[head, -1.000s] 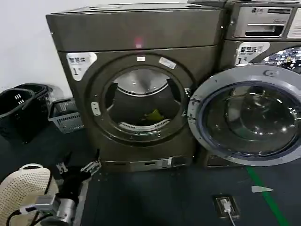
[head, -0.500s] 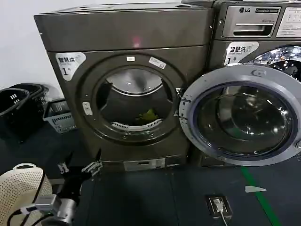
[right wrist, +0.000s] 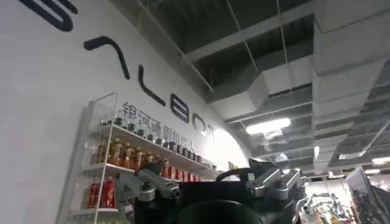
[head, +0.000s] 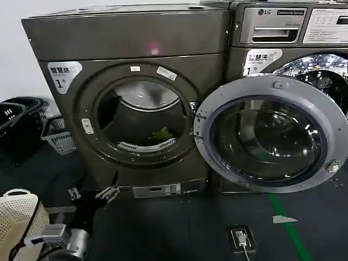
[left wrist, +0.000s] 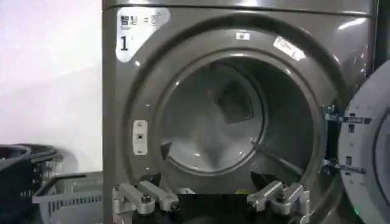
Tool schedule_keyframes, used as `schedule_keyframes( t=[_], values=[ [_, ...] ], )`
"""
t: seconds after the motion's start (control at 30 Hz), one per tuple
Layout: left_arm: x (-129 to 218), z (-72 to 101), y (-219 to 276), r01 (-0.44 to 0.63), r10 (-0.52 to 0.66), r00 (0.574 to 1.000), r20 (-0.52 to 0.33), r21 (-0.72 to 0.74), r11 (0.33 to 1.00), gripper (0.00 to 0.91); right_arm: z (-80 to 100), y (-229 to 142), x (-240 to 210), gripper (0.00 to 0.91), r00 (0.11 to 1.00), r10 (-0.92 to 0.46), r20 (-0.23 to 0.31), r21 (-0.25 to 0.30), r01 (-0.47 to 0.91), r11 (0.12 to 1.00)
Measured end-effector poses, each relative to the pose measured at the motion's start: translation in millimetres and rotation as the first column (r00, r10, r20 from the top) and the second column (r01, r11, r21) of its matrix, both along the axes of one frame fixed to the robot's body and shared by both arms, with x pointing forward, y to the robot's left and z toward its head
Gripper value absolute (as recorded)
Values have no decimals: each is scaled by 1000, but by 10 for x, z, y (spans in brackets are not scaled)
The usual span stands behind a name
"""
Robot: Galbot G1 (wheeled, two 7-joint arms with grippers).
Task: Grasp the clothes from the dryer.
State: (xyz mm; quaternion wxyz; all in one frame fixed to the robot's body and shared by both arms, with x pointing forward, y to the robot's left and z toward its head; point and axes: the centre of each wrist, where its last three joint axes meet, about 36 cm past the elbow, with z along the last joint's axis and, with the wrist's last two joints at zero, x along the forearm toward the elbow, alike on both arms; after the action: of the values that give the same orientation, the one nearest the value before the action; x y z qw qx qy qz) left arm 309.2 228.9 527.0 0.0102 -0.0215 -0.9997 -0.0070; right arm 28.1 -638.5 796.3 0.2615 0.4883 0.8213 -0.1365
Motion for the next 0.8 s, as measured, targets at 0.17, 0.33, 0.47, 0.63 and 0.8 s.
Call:
schedule_keyframes(
  t=[0.17, 0.33, 0.47, 0.63, 0.8],
  values=[
    [1, 6, -8, 9, -9, 1000, 7, -2, 1000, 907, 1, 17, 5, 907, 1000, 18, 3, -13, -18, 1000],
    [10, 12, -20, 16, -16, 1000, 20, -5, 1000, 907, 3, 17, -4, 907, 1000, 29, 3, -26, -29, 999],
    [24, 8, -19, 19, -19, 1000, 23, -4, 1000, 907, -8, 3, -21, 907, 999, 32, 9, -35, -31, 999],
    [34, 20, -18, 27, -27, 999, 32, -6, 1000, 907, -16, -1, -28, 907, 999, 41, 15, -47, -40, 998],
    [45, 23, -23, 34, -34, 999, 36, -11, 999, 907, 3, 14, -21, 907, 999, 52, 15, -64, -51, 997]
  ],
)
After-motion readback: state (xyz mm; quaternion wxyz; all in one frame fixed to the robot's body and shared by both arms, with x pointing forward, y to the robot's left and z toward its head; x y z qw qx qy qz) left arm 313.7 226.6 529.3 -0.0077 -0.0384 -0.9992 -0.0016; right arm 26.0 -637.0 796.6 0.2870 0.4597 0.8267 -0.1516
